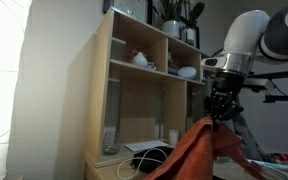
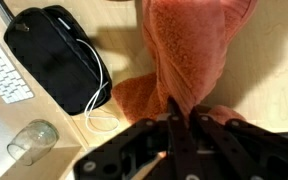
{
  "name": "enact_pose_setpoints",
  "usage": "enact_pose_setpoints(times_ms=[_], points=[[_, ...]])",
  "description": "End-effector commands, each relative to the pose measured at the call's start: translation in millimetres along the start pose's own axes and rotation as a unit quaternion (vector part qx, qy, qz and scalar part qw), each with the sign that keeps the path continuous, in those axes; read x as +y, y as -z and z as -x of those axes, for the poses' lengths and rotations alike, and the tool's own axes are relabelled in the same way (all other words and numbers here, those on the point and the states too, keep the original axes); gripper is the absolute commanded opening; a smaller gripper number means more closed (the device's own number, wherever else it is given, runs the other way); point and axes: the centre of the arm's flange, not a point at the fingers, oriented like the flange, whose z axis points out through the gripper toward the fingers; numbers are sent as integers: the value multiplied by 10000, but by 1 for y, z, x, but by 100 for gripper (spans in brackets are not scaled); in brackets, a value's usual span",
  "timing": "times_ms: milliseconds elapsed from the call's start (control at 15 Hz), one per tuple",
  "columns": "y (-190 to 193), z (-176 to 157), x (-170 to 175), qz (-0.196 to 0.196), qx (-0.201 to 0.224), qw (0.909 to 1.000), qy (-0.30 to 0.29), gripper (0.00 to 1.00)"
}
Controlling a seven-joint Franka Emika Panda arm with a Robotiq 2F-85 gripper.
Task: Pick up the orange towel from the table, wipe the top shelf of the cabinet and put back on the table
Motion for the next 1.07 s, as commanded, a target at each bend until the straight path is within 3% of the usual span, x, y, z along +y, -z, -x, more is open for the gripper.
enact_pose_setpoints(times_ms=[0, 533, 1000], points=[[8, -21, 5, 151, 217, 9995, 196, 2], [16, -54, 16, 184, 575, 9979, 219, 2], [20, -45, 48, 383, 654, 9966, -313, 2]])
